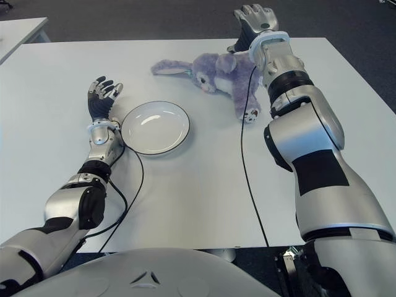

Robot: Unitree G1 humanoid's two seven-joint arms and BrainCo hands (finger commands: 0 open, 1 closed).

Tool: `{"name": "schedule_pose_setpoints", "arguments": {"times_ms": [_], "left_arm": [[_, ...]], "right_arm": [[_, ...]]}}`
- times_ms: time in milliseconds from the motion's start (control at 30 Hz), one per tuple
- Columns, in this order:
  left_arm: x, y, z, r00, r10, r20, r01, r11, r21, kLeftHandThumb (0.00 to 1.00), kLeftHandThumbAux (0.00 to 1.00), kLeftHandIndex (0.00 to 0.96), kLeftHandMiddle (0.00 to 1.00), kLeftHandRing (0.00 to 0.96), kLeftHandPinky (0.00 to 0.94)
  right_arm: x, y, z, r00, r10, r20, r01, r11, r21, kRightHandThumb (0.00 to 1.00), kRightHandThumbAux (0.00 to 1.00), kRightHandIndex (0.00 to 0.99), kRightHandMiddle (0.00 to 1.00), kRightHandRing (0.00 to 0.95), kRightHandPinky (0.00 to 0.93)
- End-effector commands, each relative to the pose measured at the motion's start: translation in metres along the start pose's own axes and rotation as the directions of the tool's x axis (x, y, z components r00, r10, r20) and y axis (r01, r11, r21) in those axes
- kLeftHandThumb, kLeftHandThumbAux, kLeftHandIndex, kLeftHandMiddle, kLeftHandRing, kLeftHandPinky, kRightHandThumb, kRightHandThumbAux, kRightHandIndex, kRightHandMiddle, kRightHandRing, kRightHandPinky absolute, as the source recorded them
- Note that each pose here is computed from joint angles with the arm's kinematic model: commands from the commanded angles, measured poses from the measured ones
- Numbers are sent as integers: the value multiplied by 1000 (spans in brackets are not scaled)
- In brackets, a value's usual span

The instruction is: Put the doll into the plate.

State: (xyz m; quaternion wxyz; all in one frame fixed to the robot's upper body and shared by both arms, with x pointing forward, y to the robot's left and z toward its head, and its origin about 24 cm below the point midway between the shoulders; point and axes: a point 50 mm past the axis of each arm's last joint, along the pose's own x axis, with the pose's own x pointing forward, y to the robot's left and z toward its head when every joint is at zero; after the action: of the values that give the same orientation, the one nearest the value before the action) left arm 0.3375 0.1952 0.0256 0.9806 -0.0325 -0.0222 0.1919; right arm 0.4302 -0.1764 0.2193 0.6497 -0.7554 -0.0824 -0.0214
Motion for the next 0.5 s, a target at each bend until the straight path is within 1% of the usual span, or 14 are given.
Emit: {"name": "schedule_pose_setpoints", "arguments": {"times_ms": [33,200,233,367,500], "left_arm": [[-115,40,-121,864,132,-486,-97,991,97,0,717,220,290,262,209],[-115,41,-120,865,134,-484,-98,990,98,0,711,220,290,262,204],[-115,41,-120,865,134,-483,-98,990,99,0,713,217,288,260,201],[-114,41,-120,865,134,-484,-98,990,100,0,716,216,288,260,203],[-114,41,-120,865,135,-483,-101,990,96,0,731,221,290,263,212]], "right_arm": [[4,-9,10,999,18,45,-18,1000,1,216,589,0,0,0,48],[7,-24,12,998,-11,58,11,1000,8,198,605,0,0,0,39],[7,-26,13,998,-15,62,15,1000,9,180,606,0,0,0,26],[8,-27,15,998,-15,67,14,1000,17,158,604,0,0,0,18],[8,-24,20,997,-1,75,-2,999,42,108,582,0,0,0,5]]}}
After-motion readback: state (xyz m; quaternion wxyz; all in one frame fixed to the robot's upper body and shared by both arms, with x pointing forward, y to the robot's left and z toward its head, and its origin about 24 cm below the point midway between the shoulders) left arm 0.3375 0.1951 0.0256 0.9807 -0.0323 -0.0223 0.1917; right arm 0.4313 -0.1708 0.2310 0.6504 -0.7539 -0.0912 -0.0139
